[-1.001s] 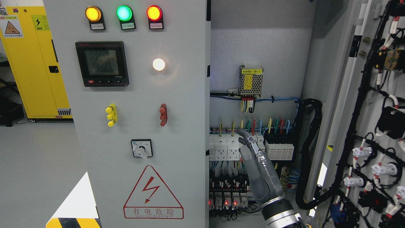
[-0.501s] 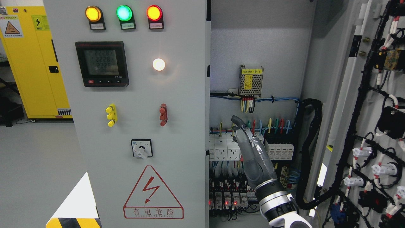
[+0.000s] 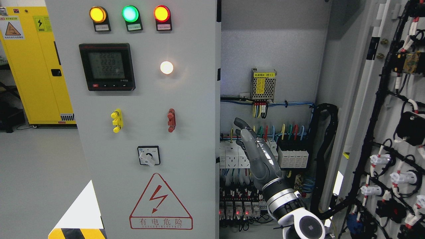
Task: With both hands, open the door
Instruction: 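Raise the right hand up into the open cabinet, then move the right hand to the inner edge of the closed lit door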
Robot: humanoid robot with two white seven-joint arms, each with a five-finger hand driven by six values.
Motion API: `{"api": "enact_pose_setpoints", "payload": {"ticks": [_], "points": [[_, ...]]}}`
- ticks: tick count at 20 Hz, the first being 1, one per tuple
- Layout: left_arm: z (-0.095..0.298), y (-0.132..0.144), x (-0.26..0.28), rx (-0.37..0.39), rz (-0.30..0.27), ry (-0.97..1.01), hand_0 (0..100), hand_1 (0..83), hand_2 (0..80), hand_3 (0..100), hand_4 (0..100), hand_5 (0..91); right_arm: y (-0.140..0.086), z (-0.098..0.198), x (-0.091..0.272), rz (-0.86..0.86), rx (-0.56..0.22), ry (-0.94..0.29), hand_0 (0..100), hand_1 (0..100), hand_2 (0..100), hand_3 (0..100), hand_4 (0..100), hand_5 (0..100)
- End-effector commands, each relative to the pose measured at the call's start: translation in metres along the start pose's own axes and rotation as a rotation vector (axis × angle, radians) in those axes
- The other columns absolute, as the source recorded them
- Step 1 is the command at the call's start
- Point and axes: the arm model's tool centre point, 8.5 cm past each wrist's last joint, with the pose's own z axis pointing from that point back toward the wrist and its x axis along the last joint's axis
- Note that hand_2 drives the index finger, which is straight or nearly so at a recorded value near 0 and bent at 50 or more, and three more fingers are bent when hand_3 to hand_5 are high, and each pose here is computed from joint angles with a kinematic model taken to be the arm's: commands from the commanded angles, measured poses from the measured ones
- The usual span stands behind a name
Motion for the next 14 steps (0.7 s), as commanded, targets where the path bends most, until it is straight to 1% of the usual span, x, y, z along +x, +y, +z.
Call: {"api": "enact_pose_setpoints", "payload": {"ticks": [1,3,4,6,7,9,11,14], "points": [[-0.003,-0.017,-0.001,-0.027,0.007,0.001,0,0.0,0.0,0,0,0.0,-0.012,-0.018,-0.016,-0.093,0.0,0.064,21,8,0,0,0,0],[-0.003,-0.017,-0.001,-0.027,0.007,0.001,0,0.0,0.0,0,0,0.0,-0.018,-0.021,-0.016,-0.102,-0.01,0.07,21,8,0,0,0,0],[-0.003,-0.017,-0.001,-0.027,0.007,0.001,0,0.0,0.0,0,0,0.0,-0.018,-0.021,-0.017,-0.103,-0.002,0.071,21,7,0,0,0,0],[-0.003,-0.017,-0.001,-0.027,0.006,0.002,0,0.0,0.0,0,0,0.0,-0.013,-0.022,-0.015,-0.103,0.055,0.066,21,7,0,0,0,0],[-0.003,-0.017,-0.001,-0.027,0.006,0.002,0,0.0,0.0,1,0,0.0,-0.013,-0.024,-0.013,-0.104,0.064,0.063,21,7,0,0,0,0],[-0.003,-0.017,-0.001,-0.027,0.006,0.002,0,0.0,0.0,1,0,0.0,-0.015,-0.027,-0.014,-0.107,0.059,0.07,21,6,0,0,0,0],[-0.003,-0.017,-0.001,-0.027,0.006,0.002,0,0.0,0.0,1,0,0.0,-0.028,-0.026,-0.013,-0.116,0.038,0.064,21,6,0,0,0,0],[-0.003,-0.017,-0.001,-0.027,0.006,0.002,0,0.0,0.0,1,0,0.0,-0.027,-0.03,-0.011,-0.121,0.074,0.076,21,5,0,0,0,0]]}}
